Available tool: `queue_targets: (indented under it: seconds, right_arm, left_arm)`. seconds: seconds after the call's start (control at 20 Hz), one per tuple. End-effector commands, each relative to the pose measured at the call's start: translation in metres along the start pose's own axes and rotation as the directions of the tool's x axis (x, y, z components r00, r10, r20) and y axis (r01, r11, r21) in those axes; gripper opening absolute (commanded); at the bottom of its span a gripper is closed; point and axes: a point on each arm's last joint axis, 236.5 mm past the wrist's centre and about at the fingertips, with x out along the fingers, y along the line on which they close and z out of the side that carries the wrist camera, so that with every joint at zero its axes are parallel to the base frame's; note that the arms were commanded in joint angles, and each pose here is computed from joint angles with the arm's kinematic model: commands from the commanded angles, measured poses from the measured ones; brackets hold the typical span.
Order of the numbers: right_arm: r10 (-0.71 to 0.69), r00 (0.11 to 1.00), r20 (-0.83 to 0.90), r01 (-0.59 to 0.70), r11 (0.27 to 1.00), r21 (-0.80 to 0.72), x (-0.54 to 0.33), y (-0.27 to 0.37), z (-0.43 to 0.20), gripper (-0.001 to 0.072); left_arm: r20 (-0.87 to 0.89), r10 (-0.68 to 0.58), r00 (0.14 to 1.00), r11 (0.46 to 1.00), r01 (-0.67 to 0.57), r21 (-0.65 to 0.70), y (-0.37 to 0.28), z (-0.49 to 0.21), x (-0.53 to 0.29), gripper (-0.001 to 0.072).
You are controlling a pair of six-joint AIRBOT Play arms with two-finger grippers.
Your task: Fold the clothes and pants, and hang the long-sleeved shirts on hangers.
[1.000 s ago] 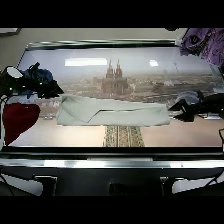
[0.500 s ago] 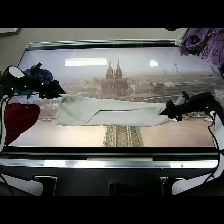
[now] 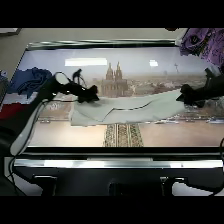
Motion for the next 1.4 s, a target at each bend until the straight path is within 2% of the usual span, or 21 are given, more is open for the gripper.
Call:
queue_targets:
  seconds: [0.0,0.15,0.4,0.8,1.0,1.2,1.35]
  right_arm:
    - [-0.058,0.995,0.079,0.059,0.998,-0.013,-0.044,0.005,0.002,0.0034]
    - [-0.067,0.991,0.119,0.069,0.997,-0.014,-0.068,0.012,0.002,0.0034]
    - [-0.069,0.992,0.109,0.072,0.997,-0.022,-0.093,0.02,-0.018,0.0034]
    - [-0.06,0.989,0.133,0.062,0.998,-0.008,-0.107,0.027,-0.024,0.0034]
    - [-0.058,0.986,0.157,0.059,0.998,-0.001,-0.108,0.028,-0.018,0.0034]
    - [-0.012,0.987,0.162,0.009,1.0,0.017,-0.108,0.039,-0.017,0.0034]
    - [0.078,0.984,0.161,-0.087,0.995,0.05,-0.106,0.066,-0.019,0.0034]
  left_arm:
    - [0.016,-0.159,0.987,0.985,0.16,-0.07,-0.081,-0.038,0.067,0.002]
    - [0.009,-0.256,0.967,0.957,0.255,-0.136,-0.122,-0.07,0.103,0.002]
    - [0.021,-0.31,0.95,0.928,0.307,-0.212,-0.146,-0.098,0.141,0.002]
    - [-0.166,-0.378,0.911,0.92,0.35,-0.178,-0.195,-0.157,0.206,0.0019]
    - [-0.155,-0.385,0.91,0.921,0.366,-0.134,-0.195,-0.139,0.193,0.0018]
    - [-0.126,-0.288,0.949,0.956,0.294,0.025,-0.17,-0.085,0.134,0.0017]
    - [-0.047,-0.103,0.994,0.98,0.109,0.164,-0.123,-0.029,0.054,0.0017]
